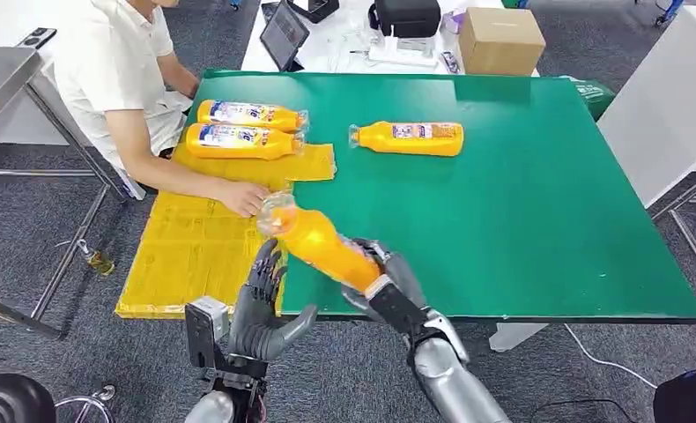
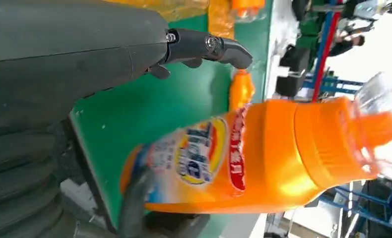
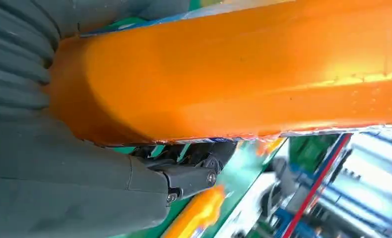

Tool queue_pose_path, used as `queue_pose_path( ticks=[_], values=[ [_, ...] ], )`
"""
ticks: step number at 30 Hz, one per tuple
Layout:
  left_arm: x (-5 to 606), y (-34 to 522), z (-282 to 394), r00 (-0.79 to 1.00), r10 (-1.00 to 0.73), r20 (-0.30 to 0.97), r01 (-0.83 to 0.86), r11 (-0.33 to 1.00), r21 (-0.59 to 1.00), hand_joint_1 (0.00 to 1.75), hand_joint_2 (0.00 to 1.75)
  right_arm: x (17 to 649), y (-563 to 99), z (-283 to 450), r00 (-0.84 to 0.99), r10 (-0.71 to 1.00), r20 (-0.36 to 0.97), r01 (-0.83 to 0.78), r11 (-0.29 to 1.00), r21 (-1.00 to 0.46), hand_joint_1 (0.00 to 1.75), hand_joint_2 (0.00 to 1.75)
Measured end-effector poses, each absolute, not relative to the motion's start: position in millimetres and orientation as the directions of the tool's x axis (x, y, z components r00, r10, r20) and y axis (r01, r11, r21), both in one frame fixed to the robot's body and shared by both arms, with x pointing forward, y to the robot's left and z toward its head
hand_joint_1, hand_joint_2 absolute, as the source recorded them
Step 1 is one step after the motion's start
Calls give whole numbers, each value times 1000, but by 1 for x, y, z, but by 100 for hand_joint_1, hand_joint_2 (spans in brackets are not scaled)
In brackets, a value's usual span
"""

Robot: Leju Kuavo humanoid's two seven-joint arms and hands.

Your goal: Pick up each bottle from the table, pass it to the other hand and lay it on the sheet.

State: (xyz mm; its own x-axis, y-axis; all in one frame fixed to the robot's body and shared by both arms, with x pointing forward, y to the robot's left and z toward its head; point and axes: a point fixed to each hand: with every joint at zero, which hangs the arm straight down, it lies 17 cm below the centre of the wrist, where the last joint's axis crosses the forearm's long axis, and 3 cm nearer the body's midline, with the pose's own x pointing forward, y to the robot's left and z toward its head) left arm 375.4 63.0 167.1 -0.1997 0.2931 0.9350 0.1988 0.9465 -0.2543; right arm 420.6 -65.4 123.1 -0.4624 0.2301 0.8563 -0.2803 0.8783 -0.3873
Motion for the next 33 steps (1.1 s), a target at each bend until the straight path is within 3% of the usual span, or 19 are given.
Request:
queue_pose_path(
  ticks=[11,17,24,25,26,27,28,29,30,31,33],
  values=[
    [380,59,175,-197,321,926,211,936,-280,0,175,407,-14,109,-509,281,814,-325,813,-484,175,175],
    [391,57,156,-27,436,899,193,885,-424,0,175,389,16,114,-613,332,717,-286,753,-592,175,175],
    [398,62,150,23,512,859,165,845,-509,0,175,384,28,121,-661,342,667,-253,736,-628,175,175],
    [398,63,152,17,521,853,166,840,-516,61,175,383,29,121,-662,336,670,-260,736,-625,169,175],
    [399,65,153,10,527,850,164,838,-521,120,175,383,30,122,-663,332,671,-264,735,-624,162,175],
    [399,66,155,5,533,846,164,834,-527,173,175,382,31,122,-663,329,672,-268,735,-623,138,175],
    [399,66,156,-1,537,843,167,832,-530,175,175,383,32,122,-664,327,673,-270,735,-623,58,175],
    [398,67,159,-11,543,840,169,829,-534,175,175,383,33,123,-667,322,671,-272,734,-623,58,175],
    [399,68,162,-21,547,837,171,827,-536,175,175,382,35,124,-671,318,670,-276,732,-623,16,175],
    [399,70,165,-34,551,834,172,825,-539,175,175,382,36,124,-672,314,671,-279,732,-622,0,175],
    [398,74,174,-68,557,827,177,823,-540,175,175,379,39,123,-677,303,671,-291,728,-621,0,175]
  ],
)
